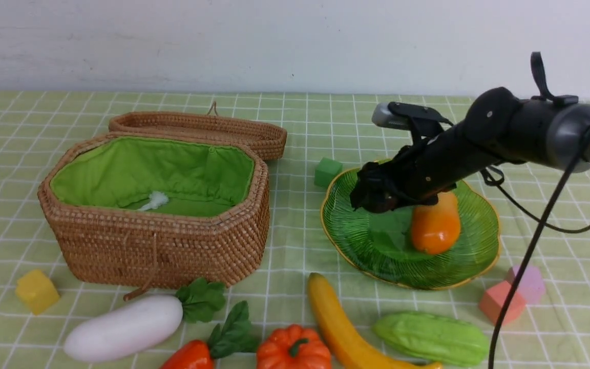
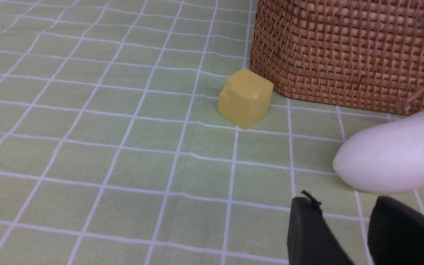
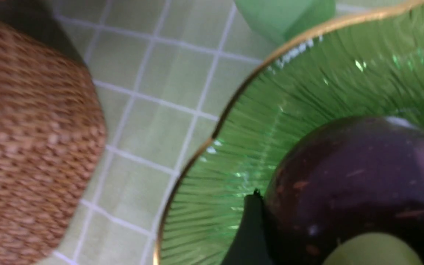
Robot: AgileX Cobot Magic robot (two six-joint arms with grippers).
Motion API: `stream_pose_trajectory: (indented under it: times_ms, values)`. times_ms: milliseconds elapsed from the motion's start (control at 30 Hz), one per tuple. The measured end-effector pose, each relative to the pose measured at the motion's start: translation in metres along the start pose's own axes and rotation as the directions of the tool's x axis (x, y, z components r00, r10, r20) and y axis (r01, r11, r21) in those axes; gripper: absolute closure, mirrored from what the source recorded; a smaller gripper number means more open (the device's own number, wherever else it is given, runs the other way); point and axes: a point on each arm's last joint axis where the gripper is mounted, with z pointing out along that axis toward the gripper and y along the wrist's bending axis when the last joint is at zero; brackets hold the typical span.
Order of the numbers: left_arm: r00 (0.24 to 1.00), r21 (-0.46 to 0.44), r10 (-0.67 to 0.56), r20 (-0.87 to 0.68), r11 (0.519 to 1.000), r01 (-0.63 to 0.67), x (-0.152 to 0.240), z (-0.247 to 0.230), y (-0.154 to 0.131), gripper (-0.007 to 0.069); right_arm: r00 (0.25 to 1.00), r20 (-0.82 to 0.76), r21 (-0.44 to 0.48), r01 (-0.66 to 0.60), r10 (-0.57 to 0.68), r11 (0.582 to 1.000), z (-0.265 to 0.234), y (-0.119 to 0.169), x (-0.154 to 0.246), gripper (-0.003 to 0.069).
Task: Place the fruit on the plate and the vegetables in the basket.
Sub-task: Use the right arm to grab a mangosteen and put it into the right plate, then take a chayote with your right arm and place it on the basket on the left.
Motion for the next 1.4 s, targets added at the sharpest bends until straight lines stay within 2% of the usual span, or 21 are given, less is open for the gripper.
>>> stream_pose_trajectory:
  times_ms: [67,167,367,500,633,767,867,967,1033,1100,1133,1167,1200,1300,1400]
  values:
    - [1.0,0.0,0.0,0.0,1.0,0.0,0.0,0.0,0.0,0.0386,1.0,-0.014,-0.001,0.019,-0.019,1.0,-0.003,0.001,-0.003,0.0015]
    - [1.0,0.0,0.0,0.0,1.0,0.0,0.0,0.0,0.0,0.0386,0.998,-0.04,-0.008,0.048,-0.049,0.999,-0.008,0.004,-0.006,-0.0017]
    - [1.0,0.0,0.0,0.0,1.0,0.0,0.0,0.0,0.0,0.0386,0.985,-0.158,-0.001,0.076,-0.075,0.997,-0.014,0.005,-0.001,0.0]
    - [1.0,0.0,0.0,0.0,1.0,0.0,0.0,0.0,0.0,0.0386,0.964,-0.232,0.014,0.139,-0.132,0.99,-0.028,0.007,0.002,0.0015]
    - [1.0,0.0,0.0,0.0,1.0,0.0,0.0,0.0,0.0,0.0386,0.929,-0.27,0.036,0.273,-0.253,0.961,-0.072,0.017,-0.001,0.0025]
    - [1.0,0.0,0.0,0.0,1.0,0.0,0.0,0.0,0.0,0.0386,0.908,-0.229,0.028,0.367,-0.352,0.93,-0.119,0.033,-0.004,0.0034]
    - [1.0,0.0,0.0,0.0,1.0,0.0,0.0,0.0,0.0,0.0386,0.864,-0.208,-0.015,0.466,-0.458,0.885,-0.148,0.049,0.01,0.0047]
    - [1.0,0.0,0.0,0.0,1.0,0.0,0.0,0.0,0.0,0.0386,0.797,-0.241,-0.067,0.556,-0.554,0.829,-0.155,0.06,0.037,0.0055]
    - [1.0,0.0,0.0,0.0,1.0,0.0,0.0,0.0,0.0,0.0386,0.705,-0.305,-0.132,0.634,-0.64,0.762,-0.148,0.064,0.064,0.0064]
    - [1.0,0.0,0.0,0.0,1.0,0.0,0.0,0.0,0.0,0.0386,0.588,-0.354,-0.2,0.712,-0.727,0.673,-0.142,0.064,0.089,0.0075]
    - [1.0,0.0,0.0,0.0,1.0,0.0,0.0,0.0,0.0,0.0386,0.568,-0.362,-0.218,0.719,-0.739,0.66,-0.138,0.062,0.096,0.0078]
    - [1.0,0.0,0.0,0.0,1.0,0.0,0.0,0.0,0.0,0.0386,0.489,-0.385,-0.259,0.757,-0.783,0.6,-0.13,0.057,0.111,0.0089]
    - [1.0,0.0,0.0,0.0,1.0,0.0,0.0,0.0,0.0,0.0386,0.454,-0.39,-0.272,0.774,-0.801,0.572,-0.122,0.052,0.12,0.0099]
    - [1.0,0.0,0.0,0.0,1.0,0.0,0.0,0.0,0.0,0.0386,0.426,-0.389,-0.265,0.798,-0.817,0.542,-0.11,0.044,0.13,0.0118]
    - [1.0,0.0,0.0,0.0,1.0,0.0,0.0,0.0,0.0,0.0386,0.434,-0.372,-0.23,0.813,-0.821,0.534,-0.095,0.039,0.132,0.0148]
